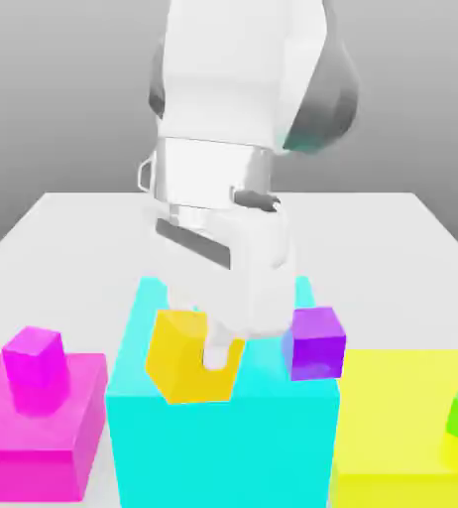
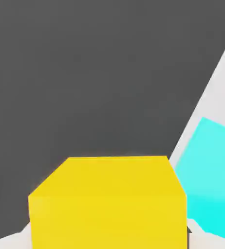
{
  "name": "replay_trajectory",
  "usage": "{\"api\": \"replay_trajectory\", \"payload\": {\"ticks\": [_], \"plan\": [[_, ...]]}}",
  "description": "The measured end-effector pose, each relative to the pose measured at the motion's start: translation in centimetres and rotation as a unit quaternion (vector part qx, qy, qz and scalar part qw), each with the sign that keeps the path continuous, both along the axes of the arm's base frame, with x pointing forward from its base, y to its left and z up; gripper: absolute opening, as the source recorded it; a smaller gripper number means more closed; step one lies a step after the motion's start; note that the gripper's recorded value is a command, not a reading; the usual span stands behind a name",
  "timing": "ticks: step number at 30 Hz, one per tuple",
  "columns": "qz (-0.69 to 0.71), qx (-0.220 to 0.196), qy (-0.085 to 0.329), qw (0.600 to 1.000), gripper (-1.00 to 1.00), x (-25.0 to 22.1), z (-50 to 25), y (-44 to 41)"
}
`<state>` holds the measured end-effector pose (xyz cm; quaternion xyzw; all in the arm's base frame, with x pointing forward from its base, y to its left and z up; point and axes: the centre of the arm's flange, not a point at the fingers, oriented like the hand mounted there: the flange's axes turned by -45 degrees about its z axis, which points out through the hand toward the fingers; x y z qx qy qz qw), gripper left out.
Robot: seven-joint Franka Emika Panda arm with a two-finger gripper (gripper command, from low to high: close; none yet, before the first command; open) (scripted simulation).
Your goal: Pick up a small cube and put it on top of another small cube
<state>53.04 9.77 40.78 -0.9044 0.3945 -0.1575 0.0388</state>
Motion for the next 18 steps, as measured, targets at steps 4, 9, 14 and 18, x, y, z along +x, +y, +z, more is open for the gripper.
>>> {"api": "replay_trajectory", "payload": {"ticks": [4,9,14,18], "plan": [[0.125,-0.007,0.045,0.991,-1.0,-2.3,-1.5,10.0],[0.23,-0.011,0.143,0.963,-1.0,-6.9,-7.6,16.3],[0.274,-0.018,0.16,0.948,-1.0,-8.7,-13.0,19.4],[0.275,-0.018,0.16,0.948,1.0,-8.7,-14.1,19.5]]}}
